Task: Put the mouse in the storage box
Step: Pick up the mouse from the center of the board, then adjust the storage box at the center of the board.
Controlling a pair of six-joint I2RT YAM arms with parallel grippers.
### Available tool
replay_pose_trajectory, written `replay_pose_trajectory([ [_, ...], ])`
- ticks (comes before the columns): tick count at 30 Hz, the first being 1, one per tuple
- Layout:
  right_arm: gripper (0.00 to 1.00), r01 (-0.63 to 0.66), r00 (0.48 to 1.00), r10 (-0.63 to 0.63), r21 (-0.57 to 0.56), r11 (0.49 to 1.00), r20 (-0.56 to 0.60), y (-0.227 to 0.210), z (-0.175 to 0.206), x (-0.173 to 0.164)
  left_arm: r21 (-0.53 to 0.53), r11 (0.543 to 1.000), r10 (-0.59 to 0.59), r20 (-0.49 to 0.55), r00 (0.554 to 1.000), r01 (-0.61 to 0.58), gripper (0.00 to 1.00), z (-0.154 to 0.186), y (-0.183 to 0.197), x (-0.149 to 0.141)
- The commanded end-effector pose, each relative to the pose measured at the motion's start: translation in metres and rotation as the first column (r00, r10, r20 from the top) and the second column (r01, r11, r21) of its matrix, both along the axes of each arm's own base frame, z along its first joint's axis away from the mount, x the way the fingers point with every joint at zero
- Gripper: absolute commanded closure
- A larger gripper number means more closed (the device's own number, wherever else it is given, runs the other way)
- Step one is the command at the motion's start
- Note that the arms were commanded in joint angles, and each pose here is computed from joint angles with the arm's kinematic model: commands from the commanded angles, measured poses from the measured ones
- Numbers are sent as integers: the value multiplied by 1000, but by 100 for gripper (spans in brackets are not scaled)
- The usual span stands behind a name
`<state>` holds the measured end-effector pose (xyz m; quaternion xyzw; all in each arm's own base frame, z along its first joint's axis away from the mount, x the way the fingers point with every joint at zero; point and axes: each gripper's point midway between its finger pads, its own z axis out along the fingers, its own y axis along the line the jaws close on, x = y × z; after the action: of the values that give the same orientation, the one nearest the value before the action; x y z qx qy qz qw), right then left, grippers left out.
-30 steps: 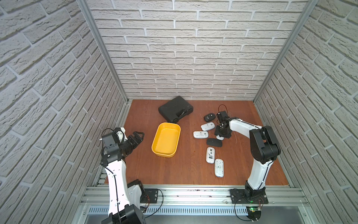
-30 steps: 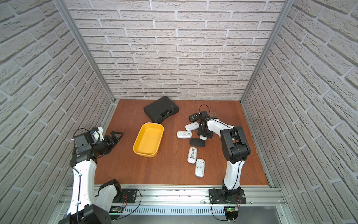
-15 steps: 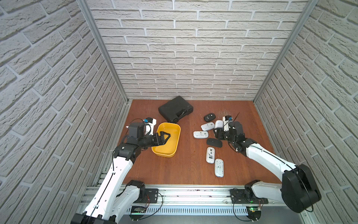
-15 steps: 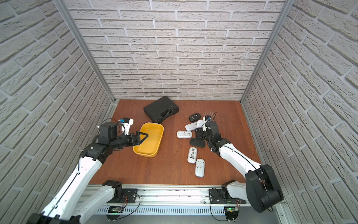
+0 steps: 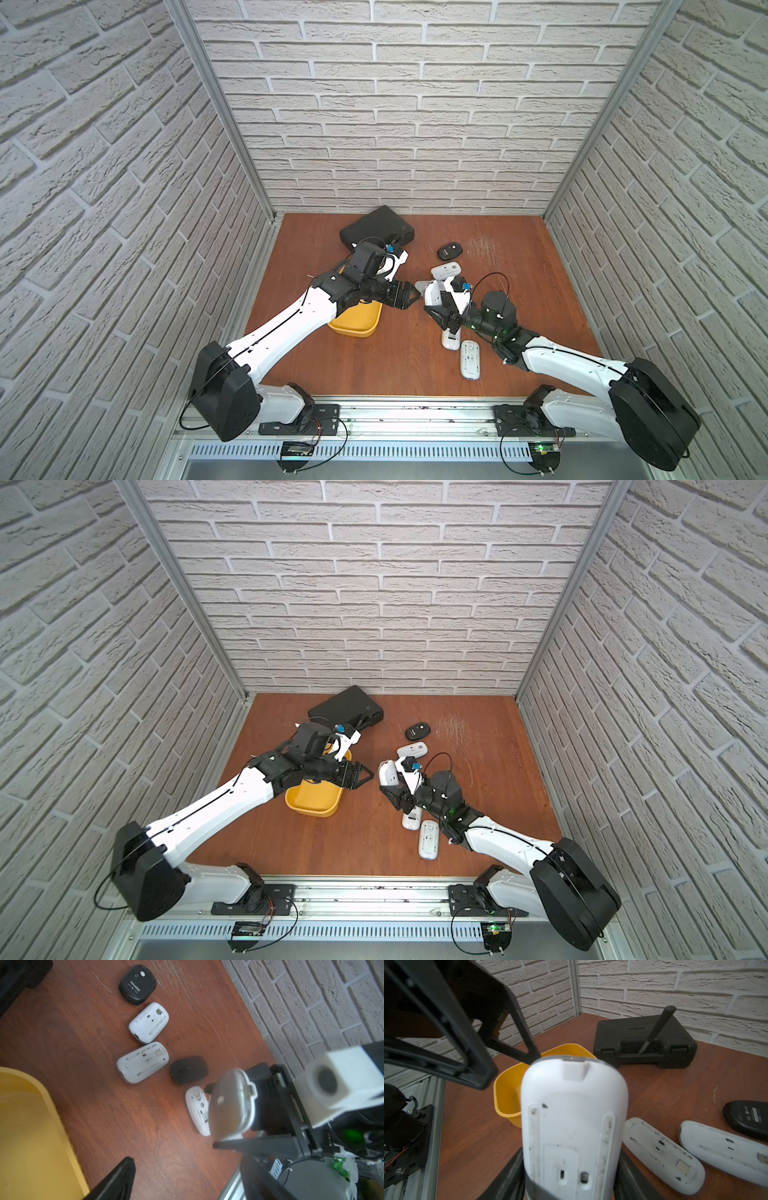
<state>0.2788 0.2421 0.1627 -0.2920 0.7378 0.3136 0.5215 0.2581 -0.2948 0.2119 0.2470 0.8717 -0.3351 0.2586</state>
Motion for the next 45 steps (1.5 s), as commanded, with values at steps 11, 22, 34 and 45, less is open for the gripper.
replay_pose_trajectory([
  [11, 52, -79, 994, 76, 33, 996, 77, 17, 24, 0, -11, 999, -35, 59, 998, 36, 30, -3, -50, 17],
  [22, 52, -76, 995, 74, 23, 997, 67, 18, 19, 2, -17, 998, -54, 22, 998, 54, 75, -8, -62, 14],
  [34, 13, 76, 996, -77, 17, 997, 35, 0, 18, 19, 161, 958, 227, 74, 971, -236, 100, -12, 26, 50],
  [45, 12, 220, 975, -221, 45, 974, 18, -25, 18, 36, 550, 544, 403, 491, 772, -634, 100, -48, 165, 118],
])
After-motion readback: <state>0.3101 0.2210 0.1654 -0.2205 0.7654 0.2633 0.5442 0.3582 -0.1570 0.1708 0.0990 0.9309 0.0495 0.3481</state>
